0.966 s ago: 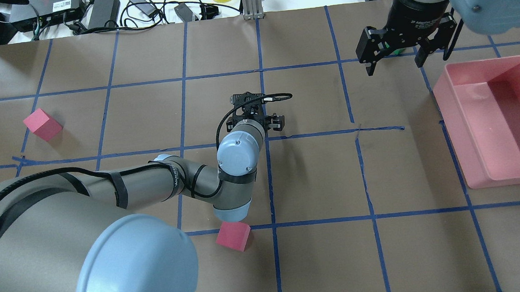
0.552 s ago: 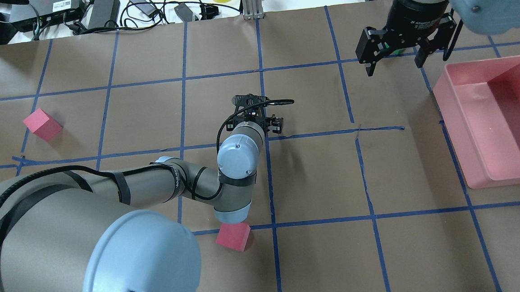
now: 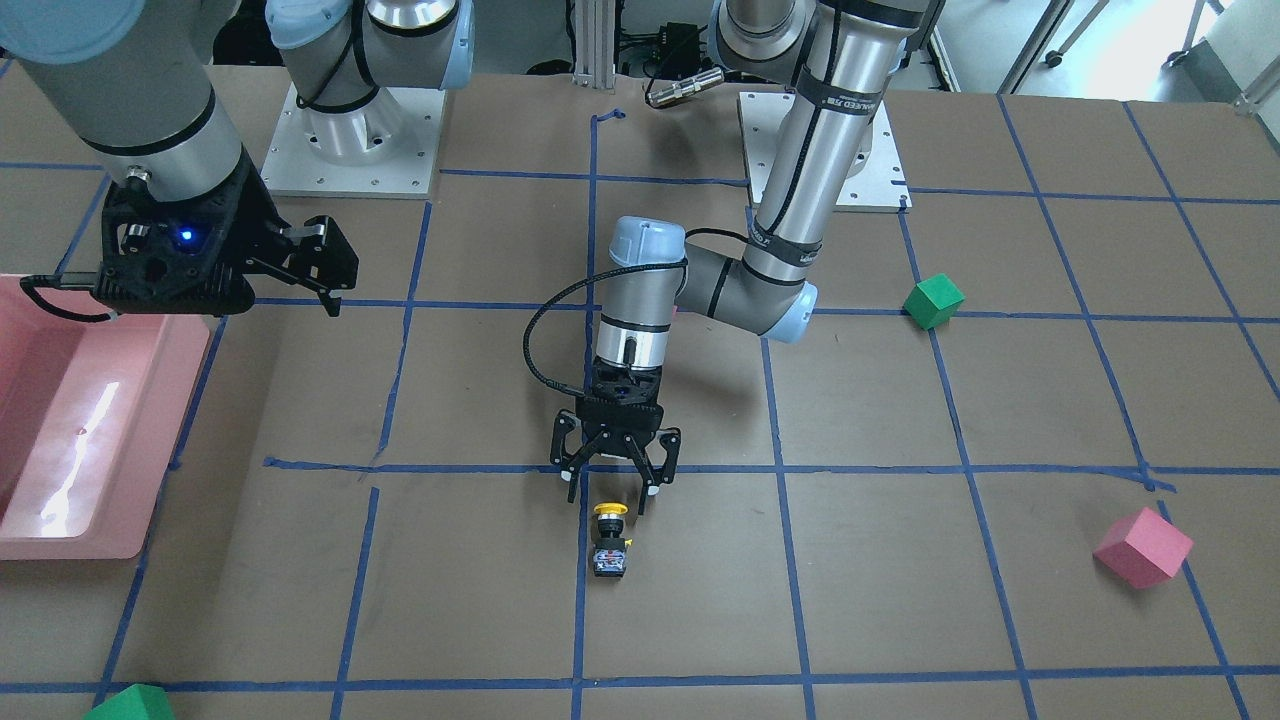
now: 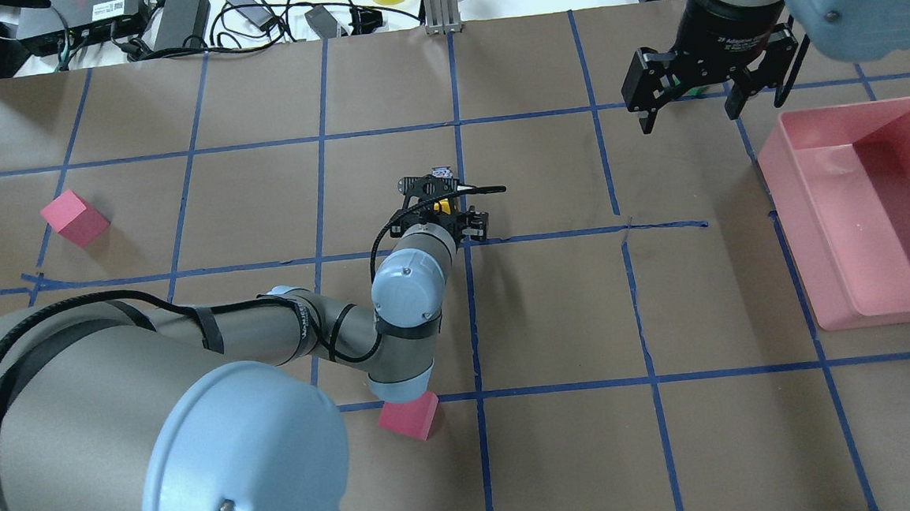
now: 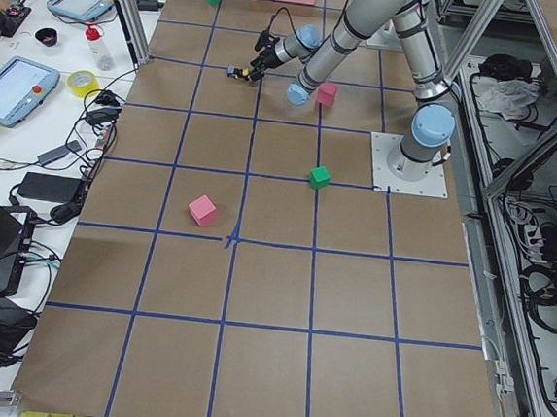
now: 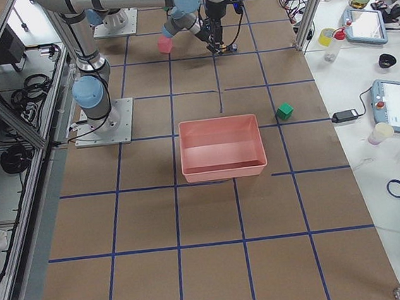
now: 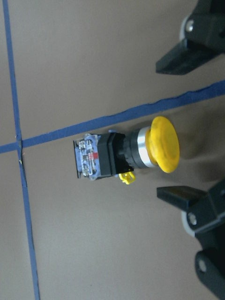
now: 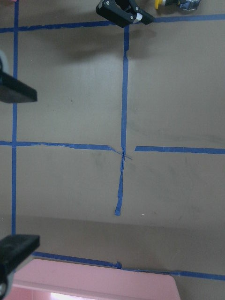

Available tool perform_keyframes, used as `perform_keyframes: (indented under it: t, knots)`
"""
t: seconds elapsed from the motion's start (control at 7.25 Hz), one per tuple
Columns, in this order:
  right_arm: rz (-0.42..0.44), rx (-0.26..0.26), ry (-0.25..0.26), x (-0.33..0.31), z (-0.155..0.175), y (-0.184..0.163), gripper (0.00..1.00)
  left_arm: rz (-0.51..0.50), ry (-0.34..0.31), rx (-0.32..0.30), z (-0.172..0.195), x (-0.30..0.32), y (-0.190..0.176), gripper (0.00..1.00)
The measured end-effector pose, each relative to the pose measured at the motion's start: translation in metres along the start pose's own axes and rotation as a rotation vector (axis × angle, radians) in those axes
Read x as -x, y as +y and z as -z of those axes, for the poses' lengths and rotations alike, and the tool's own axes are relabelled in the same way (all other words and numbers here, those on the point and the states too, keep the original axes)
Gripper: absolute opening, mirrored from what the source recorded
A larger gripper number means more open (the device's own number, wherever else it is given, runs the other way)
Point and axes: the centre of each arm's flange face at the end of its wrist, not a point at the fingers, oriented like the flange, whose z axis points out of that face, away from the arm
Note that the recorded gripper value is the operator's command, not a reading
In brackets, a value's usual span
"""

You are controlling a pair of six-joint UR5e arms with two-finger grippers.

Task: Align button upright
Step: 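Lower the left gripper over the lying switch, aligning with its yellow cap, then grasp the switch by its yellow cap with the left gripper and lift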

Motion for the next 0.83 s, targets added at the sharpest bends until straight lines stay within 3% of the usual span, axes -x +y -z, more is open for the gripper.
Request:
perform_keyframes:
  t: [0.14, 0.28, 0.41, 0.55, 0.69, 0.83]
  knots:
    - [0.0, 0.0, 0.0, 0.0, 0.0, 0.0, 1.0, -0.001, -0.001, -0.002, -0.0007, 0.0019, -0.0014, 0.77]
    - [0.0, 0.0, 0.001, -0.0001, 0.0, 0.0, 1.0, -0.002, -0.002, -0.002, -0.0011, 0.0028, -0.002, 0.65]
    - [-0.001, 0.0, 0.001, 0.0001, 0.0, 0.0001, 1.0, -0.004, -0.003, -0.001, -0.0015, 0.0032, -0.0016, 0.39]
    - [-0.001, 0.0, -0.001, 0.0005, 0.0, 0.0, 1.0, -0.006, -0.006, 0.002, -0.0019, 0.0037, -0.0011, 0.21]
    - [-0.001, -0.001, -0.001, 0.0005, 0.0001, 0.0, 1.0, -0.007, -0.009, 0.005, -0.0021, 0.004, -0.0005, 0.11]
    - [-0.001, -0.001, 0.0, 0.0004, 0.0001, 0.0, 1.0, -0.007, -0.011, 0.008, -0.0021, 0.0043, 0.0002, 0.09]
